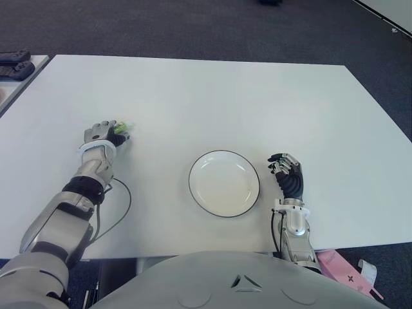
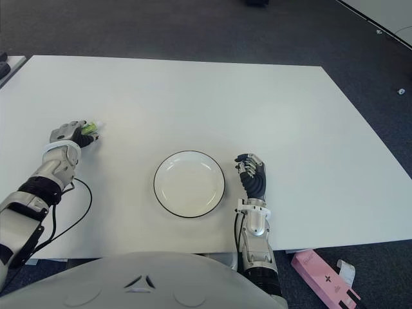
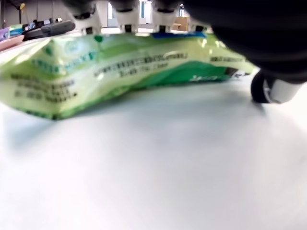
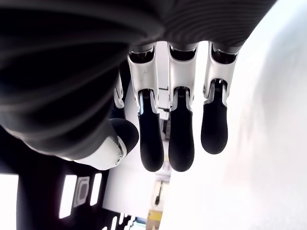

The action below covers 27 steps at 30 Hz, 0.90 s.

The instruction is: Put the toothpaste on the table into the plate.

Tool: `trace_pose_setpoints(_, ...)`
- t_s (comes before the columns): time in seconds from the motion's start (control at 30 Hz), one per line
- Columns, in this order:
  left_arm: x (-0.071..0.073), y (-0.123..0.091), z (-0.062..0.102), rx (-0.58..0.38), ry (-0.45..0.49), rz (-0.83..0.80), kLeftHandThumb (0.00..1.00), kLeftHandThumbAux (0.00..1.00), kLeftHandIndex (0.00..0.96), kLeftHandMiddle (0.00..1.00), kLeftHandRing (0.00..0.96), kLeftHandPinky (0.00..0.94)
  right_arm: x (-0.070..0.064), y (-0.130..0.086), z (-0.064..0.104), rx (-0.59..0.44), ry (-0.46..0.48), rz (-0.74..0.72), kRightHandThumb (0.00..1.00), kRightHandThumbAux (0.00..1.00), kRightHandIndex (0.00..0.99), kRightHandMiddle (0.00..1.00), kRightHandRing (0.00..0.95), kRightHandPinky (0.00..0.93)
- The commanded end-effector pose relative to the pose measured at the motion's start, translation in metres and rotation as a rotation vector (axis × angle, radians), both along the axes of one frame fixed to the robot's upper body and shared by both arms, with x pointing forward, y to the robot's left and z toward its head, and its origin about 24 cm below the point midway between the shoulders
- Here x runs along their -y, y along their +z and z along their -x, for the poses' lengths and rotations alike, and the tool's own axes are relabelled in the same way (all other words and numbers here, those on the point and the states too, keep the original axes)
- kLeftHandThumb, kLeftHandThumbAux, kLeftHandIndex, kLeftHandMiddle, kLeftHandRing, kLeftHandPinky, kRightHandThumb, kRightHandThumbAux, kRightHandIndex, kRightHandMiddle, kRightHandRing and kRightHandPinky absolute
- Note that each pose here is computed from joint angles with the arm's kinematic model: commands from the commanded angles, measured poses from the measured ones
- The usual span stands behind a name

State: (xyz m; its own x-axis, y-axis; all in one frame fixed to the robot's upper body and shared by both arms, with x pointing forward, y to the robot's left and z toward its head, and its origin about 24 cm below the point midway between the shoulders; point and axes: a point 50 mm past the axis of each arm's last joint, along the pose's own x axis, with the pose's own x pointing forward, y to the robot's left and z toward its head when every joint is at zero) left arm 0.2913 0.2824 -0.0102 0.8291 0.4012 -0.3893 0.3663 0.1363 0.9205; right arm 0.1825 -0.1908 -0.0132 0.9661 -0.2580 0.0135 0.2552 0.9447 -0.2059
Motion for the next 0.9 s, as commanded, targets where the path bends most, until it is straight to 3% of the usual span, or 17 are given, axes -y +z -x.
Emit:
trace_pose_setpoints(0.03,-0.0003,-0.015,0.0128,-0.055,0.035,0.022,0.399,0.34,0.059,0.173,0.181,0.254,0.0009,0.0023,-0.0005,0.018,0.001,0.002,0.711,0.731,0.43,0.503,0.537,0.57)
trace_pose_setpoints(0.5,0.0007,-0.0133,0.0123,0.054,0.108,0.021,0.427,0.38,0.128,0.213,0.212,0.302,0.0022,0.0027,-0.0014,0.023,0.015,-0.006,0.711,0.73,0.431,0.497,0.537,0.555)
trace_pose_setpoints(0.67,0.0027,-0.011,0.0124,0.091,0.116,0.028,0.492,0.397,0.211,0.274,0.267,0.393,0.0024,0.003,-0.0016,0.024,0.013,-0.01,0.712,0.73,0.432,0.505,0.537,0.561)
trace_pose_setpoints(0.9,0.0029,-0.0099,0.0131,0.124,0.113,0.048,0.576,0.41,0.307,0.336,0.334,0.426,0.0023,0.0035,-0.001,0.019,0.004,-0.016,0.713,0.729,0.431,0.504,0.538,0.561)
